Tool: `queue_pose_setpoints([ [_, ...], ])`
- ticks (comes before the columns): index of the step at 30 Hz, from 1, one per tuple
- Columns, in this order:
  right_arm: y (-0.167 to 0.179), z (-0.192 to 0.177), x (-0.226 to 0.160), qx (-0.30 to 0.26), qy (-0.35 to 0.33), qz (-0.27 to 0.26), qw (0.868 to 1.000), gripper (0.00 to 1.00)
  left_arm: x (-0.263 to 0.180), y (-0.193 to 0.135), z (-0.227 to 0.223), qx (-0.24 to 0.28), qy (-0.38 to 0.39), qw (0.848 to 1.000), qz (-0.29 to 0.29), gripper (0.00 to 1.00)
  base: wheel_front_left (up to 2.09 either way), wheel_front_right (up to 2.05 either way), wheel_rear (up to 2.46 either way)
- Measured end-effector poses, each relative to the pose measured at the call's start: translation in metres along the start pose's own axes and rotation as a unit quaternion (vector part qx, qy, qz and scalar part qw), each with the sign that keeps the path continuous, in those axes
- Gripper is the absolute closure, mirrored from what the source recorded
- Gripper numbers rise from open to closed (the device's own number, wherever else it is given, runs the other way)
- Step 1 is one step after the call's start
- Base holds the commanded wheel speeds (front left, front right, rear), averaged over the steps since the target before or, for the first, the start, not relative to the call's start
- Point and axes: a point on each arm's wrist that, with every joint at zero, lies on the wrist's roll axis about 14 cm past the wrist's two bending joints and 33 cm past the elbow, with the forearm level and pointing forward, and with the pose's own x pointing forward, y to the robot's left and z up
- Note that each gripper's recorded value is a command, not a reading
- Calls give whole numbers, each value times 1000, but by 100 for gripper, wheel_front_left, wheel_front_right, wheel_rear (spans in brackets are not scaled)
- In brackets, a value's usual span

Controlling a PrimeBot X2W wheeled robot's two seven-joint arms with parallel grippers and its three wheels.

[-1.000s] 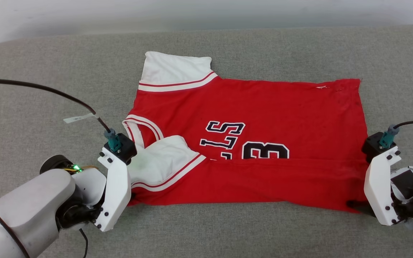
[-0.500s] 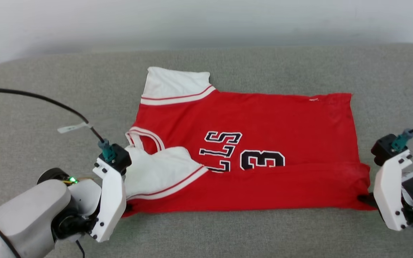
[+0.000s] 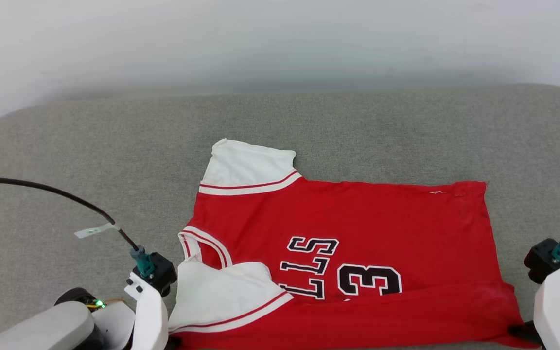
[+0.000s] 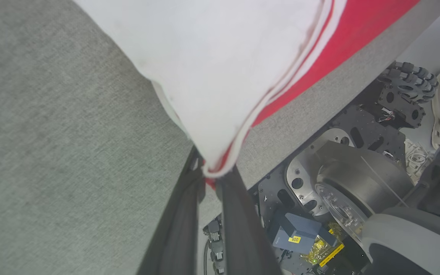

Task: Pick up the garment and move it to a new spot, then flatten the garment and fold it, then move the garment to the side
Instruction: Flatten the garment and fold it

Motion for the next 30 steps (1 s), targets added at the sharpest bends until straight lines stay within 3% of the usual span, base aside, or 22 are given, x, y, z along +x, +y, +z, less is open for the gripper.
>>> queue_pose_setpoints([
  [11, 11, -19, 32, 16, 39, 11, 999, 100, 24, 1, -18, -27, 38, 999, -10, 100, 0, 0, 0],
  [12, 11, -20, 33, 20, 40, 11, 999, 80, 24, 2, -19, -24, 39, 999, -6, 65, 0, 0, 0],
  [13, 9, -20, 33, 23, 41, 8, 999, 0, 24, 4, -18, -24, 35, 999, -3, 0, 0, 0, 0],
  [18, 4, 3, 23, 23, -18, -6, 1000, 0, 11, 14, -9, -10, 7, 1000, 19, 0, 0, 0, 0],
  [19, -6, 39, 5, 10, -112, -30, 993, 0, -8, 23, 14, 4, -35, 999, 37, 0, 0, 0, 0],
  [21, -8, 62, -7, 2, -171, -39, 985, 0, -19, 29, 30, 10, -61, 997, 50, 0, 0, 0, 0],
  [25, -11, 107, -32, -7, -295, -60, 954, 0, -42, 47, 69, 34, -112, 989, 89, 0, 0, 0, 0],
  [26, -12, 118, -39, 0, -329, -63, 942, 0, -46, 51, 81, 40, -126, 986, 97, 0, 0, 0, 0],
  [27, -11, 136, -51, 3, -387, -72, 919, 0, -54, 56, 102, 47, -150, 982, 106, 0, 0, 0, 0],
  [28, -11, 136, -51, 3, -387, -72, 919, 0, -54, 56, 102, 47, -150, 982, 106, 0, 0, 0, 0],
  [29, -11, 142, -57, 1, -411, -78, 908, 0, -56, 59, 112, 51, -163, 979, 110, 0, 0, 0, 0],
  [30, -11, 153, -68, 2, -455, -88, 886, 0, -60, 64, 132, 56, -182, 975, 116, 0, 0, 0, 0],
])
